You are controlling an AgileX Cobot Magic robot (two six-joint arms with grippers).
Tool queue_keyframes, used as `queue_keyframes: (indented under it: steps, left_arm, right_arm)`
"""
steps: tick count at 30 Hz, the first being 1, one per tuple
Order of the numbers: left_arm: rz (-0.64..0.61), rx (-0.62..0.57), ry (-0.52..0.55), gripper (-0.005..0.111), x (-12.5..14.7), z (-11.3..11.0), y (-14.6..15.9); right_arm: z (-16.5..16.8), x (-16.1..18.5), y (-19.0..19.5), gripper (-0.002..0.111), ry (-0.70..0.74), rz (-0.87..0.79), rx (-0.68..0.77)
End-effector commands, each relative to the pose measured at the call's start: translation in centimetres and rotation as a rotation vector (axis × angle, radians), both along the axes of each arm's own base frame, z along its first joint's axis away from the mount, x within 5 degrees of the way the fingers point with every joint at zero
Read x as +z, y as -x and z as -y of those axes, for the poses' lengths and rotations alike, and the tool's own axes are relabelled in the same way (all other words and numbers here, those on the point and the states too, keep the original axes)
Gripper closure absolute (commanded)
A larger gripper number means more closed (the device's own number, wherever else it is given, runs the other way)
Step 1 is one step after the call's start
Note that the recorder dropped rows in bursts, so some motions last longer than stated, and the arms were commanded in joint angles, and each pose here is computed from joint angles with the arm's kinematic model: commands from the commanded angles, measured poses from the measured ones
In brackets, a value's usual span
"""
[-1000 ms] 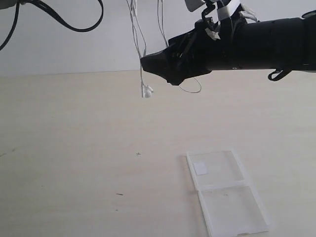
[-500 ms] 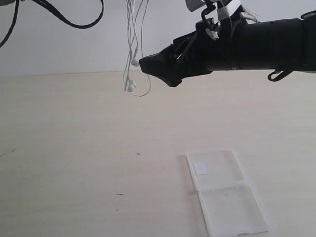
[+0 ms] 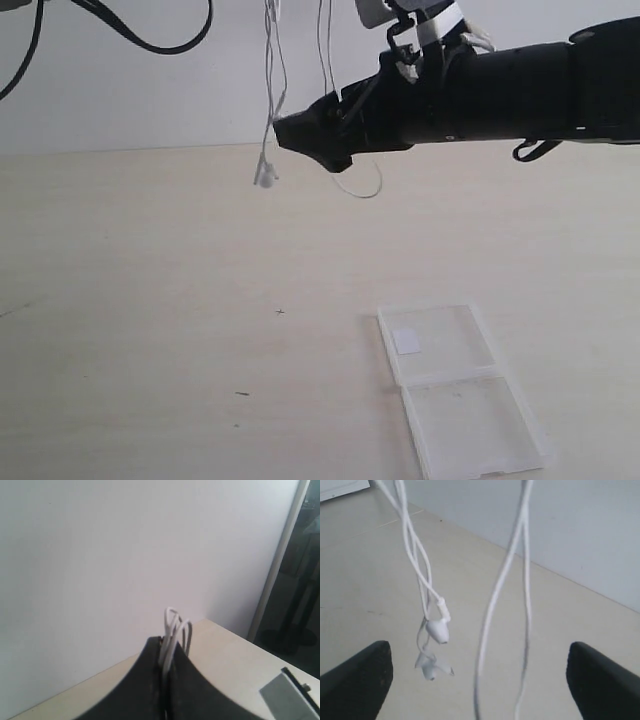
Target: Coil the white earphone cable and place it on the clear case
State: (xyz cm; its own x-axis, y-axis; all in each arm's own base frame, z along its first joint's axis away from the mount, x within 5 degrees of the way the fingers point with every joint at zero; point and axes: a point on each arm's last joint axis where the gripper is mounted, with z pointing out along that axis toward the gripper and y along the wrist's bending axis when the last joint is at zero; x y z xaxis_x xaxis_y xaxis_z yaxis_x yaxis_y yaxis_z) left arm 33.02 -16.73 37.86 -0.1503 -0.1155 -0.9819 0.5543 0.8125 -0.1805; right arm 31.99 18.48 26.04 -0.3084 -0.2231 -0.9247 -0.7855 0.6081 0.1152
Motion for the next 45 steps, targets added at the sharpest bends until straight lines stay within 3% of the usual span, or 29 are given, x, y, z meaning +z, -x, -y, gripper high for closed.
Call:
queue_keyframes:
  steps: [1, 10, 22, 45]
  left_arm:
    - [0.011, -0.031, 0.036, 0.107, 0.6, 0.4, 0.4]
    - [0.006, -0.041, 0.076, 0.107, 0.8, 0.5, 0.4]
    - [-0.026, 0.015, 0.051, 0.107, 0.3, 0.1, 0.1]
    - [-0.017, -0.002, 0.059, 0.107, 0.4, 0.2, 0.2]
  right_arm:
    - [-0.6, 0.5, -0.6, 0.019, -0.026, 0.012, 0.018]
    - [-1.1, 0.1, -1.1, 0.019, -0.039, 0.002, 0.046]
    - [-1.2, 0.9, -1.3, 0.019, -0.05, 0.026, 0.048]
    - [-1.5, 1.8, -1.5, 0.02, -0.075, 0.042, 0.065]
